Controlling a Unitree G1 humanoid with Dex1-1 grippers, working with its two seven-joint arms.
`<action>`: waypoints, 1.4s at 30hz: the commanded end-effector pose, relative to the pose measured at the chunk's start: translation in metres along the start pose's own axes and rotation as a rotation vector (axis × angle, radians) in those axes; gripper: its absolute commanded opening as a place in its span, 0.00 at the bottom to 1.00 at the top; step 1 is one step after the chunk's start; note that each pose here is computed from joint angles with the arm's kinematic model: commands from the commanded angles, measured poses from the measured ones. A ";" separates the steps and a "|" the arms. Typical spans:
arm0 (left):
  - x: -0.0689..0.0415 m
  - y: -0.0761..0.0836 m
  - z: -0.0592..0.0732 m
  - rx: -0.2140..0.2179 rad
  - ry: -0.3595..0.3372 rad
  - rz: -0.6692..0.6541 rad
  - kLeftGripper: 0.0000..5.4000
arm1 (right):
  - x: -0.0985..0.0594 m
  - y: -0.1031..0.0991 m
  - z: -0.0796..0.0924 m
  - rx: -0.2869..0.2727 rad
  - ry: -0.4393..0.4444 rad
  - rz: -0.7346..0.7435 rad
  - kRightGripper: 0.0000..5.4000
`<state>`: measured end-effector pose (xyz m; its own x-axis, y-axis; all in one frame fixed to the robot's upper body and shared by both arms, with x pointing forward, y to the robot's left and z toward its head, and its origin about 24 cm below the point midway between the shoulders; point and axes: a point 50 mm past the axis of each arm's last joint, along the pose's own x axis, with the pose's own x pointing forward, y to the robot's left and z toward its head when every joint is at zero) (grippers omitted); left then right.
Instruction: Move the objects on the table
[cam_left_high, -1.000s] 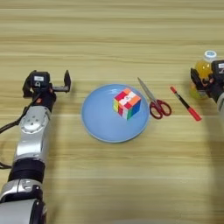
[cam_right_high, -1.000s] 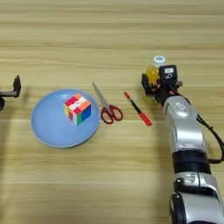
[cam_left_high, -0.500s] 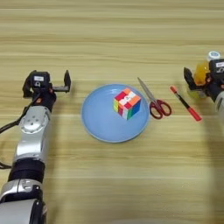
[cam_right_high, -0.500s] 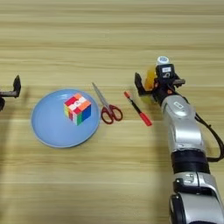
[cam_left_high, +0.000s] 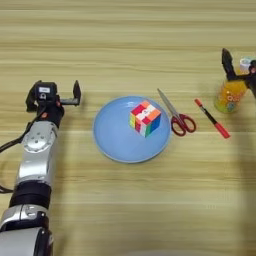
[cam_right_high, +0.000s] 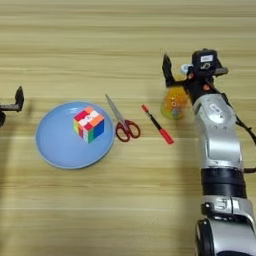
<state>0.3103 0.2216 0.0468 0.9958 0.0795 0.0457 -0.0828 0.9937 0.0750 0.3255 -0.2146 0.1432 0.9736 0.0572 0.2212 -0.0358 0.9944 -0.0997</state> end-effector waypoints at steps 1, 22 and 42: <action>0.002 0.000 0.000 0.008 0.007 -0.001 1.00 | -0.006 -0.010 0.018 -0.008 -0.070 -0.034 0.99; 0.002 0.000 0.000 0.007 0.004 -0.002 1.00 | -0.026 0.061 0.035 0.046 -0.180 0.252 0.99; 0.002 0.000 0.001 0.009 0.003 -0.004 1.00 | -0.019 0.075 -0.012 0.104 -0.019 0.324 0.99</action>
<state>0.3104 0.2219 0.0447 0.9960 0.0808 0.0371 -0.0833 0.9937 0.0745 0.3049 -0.1460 0.1164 0.9138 0.3527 0.2014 -0.3480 0.9356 -0.0591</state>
